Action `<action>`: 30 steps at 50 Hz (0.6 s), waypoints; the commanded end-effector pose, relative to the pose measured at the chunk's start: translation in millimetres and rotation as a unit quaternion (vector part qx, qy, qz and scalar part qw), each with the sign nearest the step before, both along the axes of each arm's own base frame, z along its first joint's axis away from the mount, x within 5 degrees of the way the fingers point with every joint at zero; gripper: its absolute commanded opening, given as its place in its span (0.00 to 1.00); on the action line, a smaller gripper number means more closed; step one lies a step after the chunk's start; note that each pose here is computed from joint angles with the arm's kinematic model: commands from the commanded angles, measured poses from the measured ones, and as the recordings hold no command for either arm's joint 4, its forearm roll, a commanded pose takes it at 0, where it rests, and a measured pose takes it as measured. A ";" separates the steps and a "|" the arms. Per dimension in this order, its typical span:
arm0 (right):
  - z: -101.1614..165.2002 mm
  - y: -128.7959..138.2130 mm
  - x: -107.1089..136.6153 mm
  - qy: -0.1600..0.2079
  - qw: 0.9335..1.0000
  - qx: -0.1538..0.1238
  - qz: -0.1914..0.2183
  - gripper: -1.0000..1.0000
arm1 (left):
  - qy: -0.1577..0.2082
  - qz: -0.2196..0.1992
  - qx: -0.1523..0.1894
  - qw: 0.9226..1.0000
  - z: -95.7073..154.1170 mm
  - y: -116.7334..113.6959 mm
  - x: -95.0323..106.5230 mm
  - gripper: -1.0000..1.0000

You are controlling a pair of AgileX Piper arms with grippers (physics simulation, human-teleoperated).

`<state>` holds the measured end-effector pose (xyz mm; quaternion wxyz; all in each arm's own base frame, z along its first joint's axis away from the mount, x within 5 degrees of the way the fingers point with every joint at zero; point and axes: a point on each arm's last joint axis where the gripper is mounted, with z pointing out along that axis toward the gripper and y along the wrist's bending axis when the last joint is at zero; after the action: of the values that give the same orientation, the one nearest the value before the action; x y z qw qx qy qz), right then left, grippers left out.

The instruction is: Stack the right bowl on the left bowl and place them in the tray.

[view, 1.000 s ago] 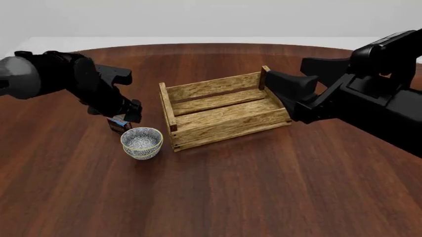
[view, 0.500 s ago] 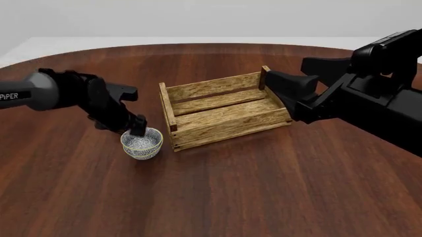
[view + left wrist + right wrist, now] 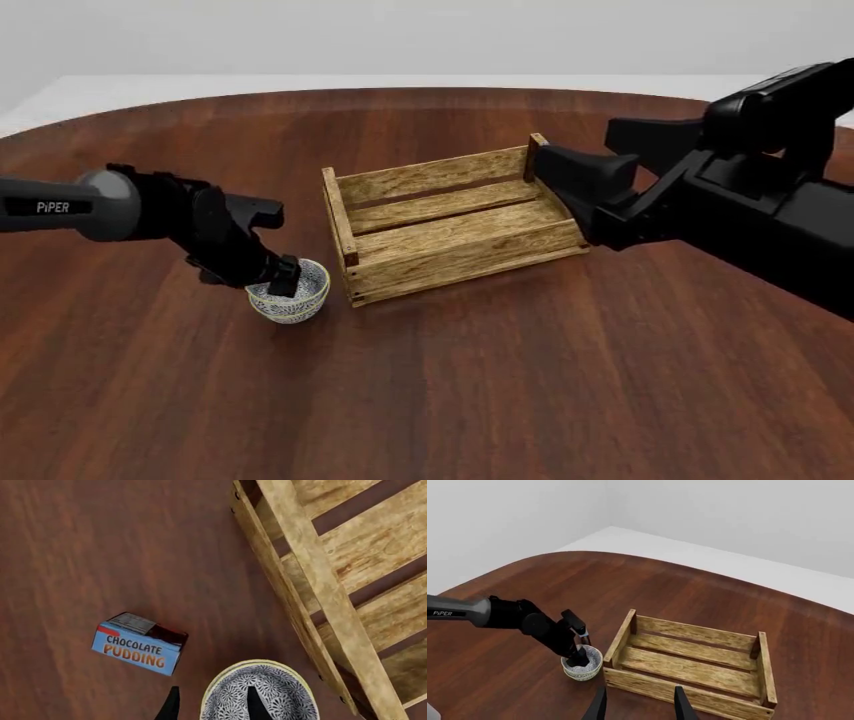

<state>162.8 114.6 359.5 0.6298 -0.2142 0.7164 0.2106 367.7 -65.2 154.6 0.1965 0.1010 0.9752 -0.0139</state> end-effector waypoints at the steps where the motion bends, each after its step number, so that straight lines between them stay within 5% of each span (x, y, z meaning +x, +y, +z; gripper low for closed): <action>1: 0.2 -0.1 0.2 0.000 1.000 0.001 0.000 1.00 | 0.043 0.033 -0.006 0.999 -42.0 -0.3 -6.8 1.00; 3: 0.2 -0.1 0.2 0.000 1.000 0.001 0.000 1.00 | 0.046 0.032 -0.013 0.998 -51.6 -16.1 -15.0 1.00; 4: 0.3 -0.1 0.0 0.000 1.000 0.001 0.000 1.00 | 0.037 0.037 -0.012 0.999 -45.7 -6.4 -10.5 0.00; 23: 0.8 -0.6 -0.7 -0.001 1.000 0.001 0.000 1.00 | 0.022 0.034 -0.017 0.999 -28.1 -10.3 -17.6 0.00; 30: 0.7 -0.8 -1.3 -0.001 1.000 0.000 0.000 1.00 | 0.003 0.038 -0.020 0.999 -4.4 -3.5 -20.4 0.00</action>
<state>163.0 114.6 359.4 0.6296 -0.2146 0.7166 0.2099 360.9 -69.1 164.9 0.2180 0.0844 0.9721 -0.0209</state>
